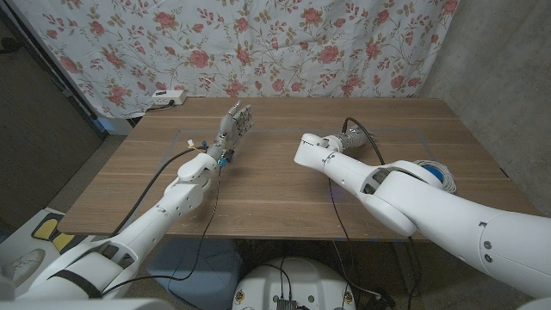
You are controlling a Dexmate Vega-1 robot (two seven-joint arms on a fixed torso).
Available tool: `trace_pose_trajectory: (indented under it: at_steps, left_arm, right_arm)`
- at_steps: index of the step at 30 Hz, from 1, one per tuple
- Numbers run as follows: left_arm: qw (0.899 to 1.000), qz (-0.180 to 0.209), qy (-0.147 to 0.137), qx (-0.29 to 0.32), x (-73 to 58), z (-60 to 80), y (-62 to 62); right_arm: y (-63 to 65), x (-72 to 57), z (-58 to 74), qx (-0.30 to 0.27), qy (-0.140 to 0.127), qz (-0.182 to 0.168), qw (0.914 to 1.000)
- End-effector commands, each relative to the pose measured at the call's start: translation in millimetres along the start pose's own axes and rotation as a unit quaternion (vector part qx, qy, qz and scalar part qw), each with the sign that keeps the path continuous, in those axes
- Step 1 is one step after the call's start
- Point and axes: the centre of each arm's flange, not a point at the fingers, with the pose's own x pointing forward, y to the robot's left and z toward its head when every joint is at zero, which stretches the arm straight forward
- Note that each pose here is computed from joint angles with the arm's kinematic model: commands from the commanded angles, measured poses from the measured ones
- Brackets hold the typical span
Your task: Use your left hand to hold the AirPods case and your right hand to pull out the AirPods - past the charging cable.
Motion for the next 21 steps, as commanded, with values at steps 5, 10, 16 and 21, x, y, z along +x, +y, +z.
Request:
trace_pose_trajectory:
  at_steps: [5, 10, 16, 21]
  left_arm:
    - [1.0, -0.007, 0.003, 0.0, 4.1, 0.5, -1.4]
    - [1.0, -0.006, 0.003, -0.002, 4.7, 1.1, -1.6]
    - [1.0, -0.01, 0.002, -0.001, 7.1, 2.8, -3.0]
    - [1.0, -0.011, 0.003, 0.0, 7.1, 2.7, -4.2]
  right_arm:
    - [0.3, 3.8, 2.6, 0.002, 0.0, -0.007, 1.0]
    - [1.1, 5.7, 0.3, 0.006, 0.004, -0.009, 0.9999]
    - [0.2, 7.0, -0.8, 0.009, 0.003, -0.012, 0.9999]
    - [0.9, 6.7, -1.4, 0.015, 0.0, -0.011, 0.9998]
